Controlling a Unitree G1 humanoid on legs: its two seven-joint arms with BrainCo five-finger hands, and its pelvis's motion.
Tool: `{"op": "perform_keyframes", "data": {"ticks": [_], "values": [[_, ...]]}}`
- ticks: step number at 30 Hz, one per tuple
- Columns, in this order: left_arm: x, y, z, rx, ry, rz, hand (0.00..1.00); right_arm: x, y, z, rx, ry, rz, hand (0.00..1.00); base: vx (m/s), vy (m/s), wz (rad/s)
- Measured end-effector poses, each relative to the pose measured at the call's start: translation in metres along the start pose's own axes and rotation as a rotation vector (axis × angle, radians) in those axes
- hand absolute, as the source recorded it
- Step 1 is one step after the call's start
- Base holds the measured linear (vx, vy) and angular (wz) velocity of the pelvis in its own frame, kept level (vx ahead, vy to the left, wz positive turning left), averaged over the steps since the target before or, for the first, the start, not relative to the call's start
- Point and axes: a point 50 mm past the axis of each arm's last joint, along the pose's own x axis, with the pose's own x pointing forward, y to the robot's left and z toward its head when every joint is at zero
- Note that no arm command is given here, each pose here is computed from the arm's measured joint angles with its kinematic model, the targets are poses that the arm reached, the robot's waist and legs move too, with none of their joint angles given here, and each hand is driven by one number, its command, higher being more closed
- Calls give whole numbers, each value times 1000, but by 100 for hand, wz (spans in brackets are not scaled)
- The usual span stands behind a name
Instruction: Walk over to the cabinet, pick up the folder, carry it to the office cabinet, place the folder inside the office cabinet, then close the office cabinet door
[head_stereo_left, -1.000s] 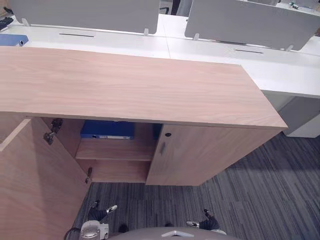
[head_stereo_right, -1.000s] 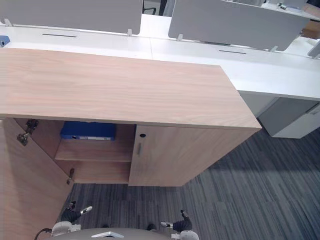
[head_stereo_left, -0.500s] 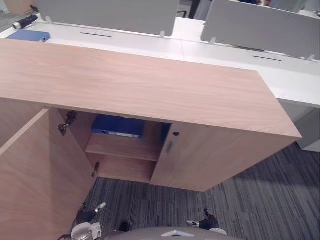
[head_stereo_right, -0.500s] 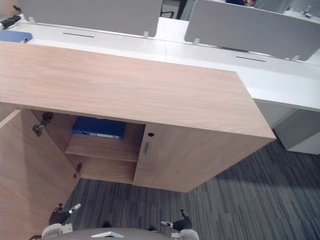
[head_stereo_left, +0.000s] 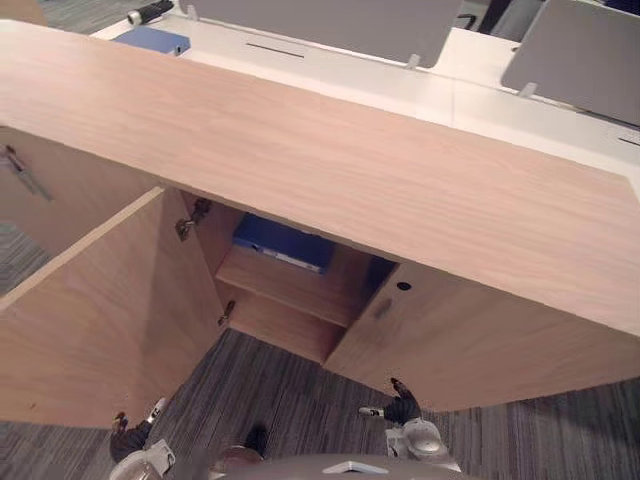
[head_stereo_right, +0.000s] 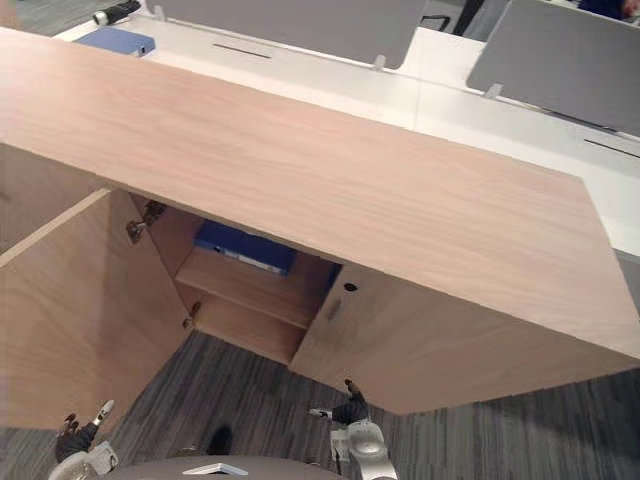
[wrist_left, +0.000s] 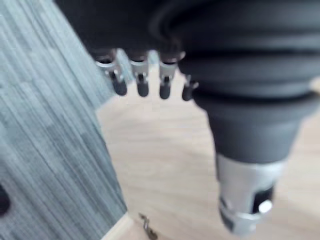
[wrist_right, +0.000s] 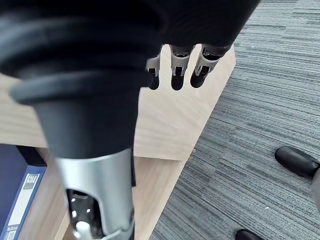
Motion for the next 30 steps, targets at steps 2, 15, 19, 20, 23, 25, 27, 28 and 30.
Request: {"op": "perform_keyframes", "data": {"ticks": [2, 15, 19, 20, 23, 25, 27, 28, 30], "values": [[0, 6, -2, -13, 8, 22, 0, 1, 0, 2, -3, -7, 3, 0, -45, -49, 27], [8, 87, 28, -136, -80, 321, 0, 3, 6, 11, -32, -35, 32, 0, -31, -45, 16], [12, 104, 49, -109, -141, 351, 0, 6, 10, 19, -44, -59, 46, 0, 5, -40, 14], [13, 107, 53, -94, -155, 354, 0, 7, 10, 22, -44, -68, 46, 0, -6, -43, 12], [14, 109, 61, -71, -178, 341, 0, 9, 10, 28, -44, -83, 50, 0, -16, -39, 1], [15, 111, 69, -37, -201, 331, 0, 9, 10, 29, -44, -84, 60, 0, -9, -17, 0], [16, 112, 80, -15, -239, 318, 0, 9, 10, 28, -48, -84, 66, 0, -28, -35, -1], [16, 114, 85, -8, -252, 317, 0, 9, 10, 28, -50, -85, 68, 0, -31, -37, -1], [17, 118, 94, 4, -274, 322, 0, 9, 9, 28, -51, -84, 66, 0, -13, -15, -1]]}}
